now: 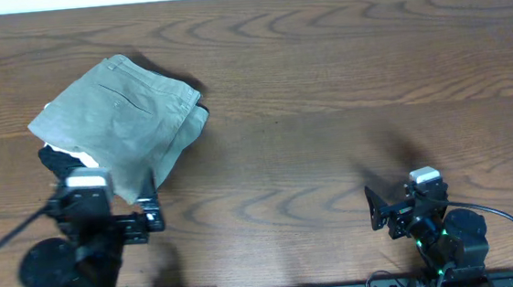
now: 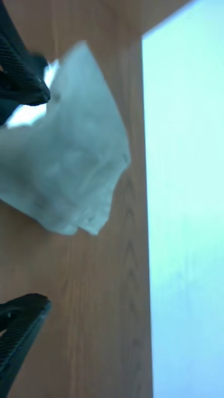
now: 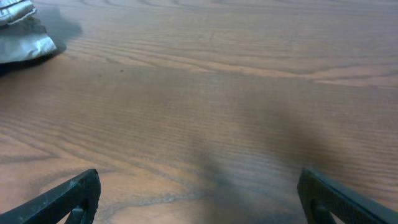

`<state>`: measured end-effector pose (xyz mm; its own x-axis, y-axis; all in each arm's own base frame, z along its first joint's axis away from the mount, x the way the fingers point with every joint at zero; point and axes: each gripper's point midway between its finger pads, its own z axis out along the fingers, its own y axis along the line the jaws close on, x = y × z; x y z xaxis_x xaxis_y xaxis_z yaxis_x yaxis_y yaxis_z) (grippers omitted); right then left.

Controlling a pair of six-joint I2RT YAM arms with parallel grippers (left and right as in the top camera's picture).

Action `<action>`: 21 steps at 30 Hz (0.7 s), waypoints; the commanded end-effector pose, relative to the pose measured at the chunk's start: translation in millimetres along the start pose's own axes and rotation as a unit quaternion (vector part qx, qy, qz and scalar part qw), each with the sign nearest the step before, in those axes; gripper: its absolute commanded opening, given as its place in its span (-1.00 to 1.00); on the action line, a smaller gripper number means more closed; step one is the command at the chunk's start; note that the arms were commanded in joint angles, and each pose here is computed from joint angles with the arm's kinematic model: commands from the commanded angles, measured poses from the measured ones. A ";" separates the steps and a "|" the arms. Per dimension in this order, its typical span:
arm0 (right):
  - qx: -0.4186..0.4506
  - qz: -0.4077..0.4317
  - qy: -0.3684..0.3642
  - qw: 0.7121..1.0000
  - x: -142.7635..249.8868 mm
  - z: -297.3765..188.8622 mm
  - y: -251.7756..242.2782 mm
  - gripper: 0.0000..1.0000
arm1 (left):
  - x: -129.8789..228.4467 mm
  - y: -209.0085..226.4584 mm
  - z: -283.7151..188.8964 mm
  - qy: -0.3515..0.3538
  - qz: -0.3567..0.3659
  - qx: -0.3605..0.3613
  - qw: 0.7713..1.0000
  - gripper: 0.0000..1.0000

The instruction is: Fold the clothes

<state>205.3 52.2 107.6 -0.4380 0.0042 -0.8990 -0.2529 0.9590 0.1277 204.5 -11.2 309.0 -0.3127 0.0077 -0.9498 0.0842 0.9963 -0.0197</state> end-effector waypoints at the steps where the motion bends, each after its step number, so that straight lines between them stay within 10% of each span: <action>1: 0.004 -0.004 -0.001 1.000 0.3 -0.1 -2.0 0.99 | 38.7 -15.5 15.4 0.000 0.001 0.051 0.999 0.96; 21: 0.004 -0.004 -0.001 1.000 0.3 -0.1 -2.0 0.99 | 164.9 -6.5 72.3 0.003 -0.059 0.044 0.997 0.96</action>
<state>205.2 52.2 107.4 -0.4390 0.0042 -0.8985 -0.2527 0.9590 0.1280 220.1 -22.1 130.6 -0.3386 -0.0903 -0.9366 0.1287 0.9816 -0.1412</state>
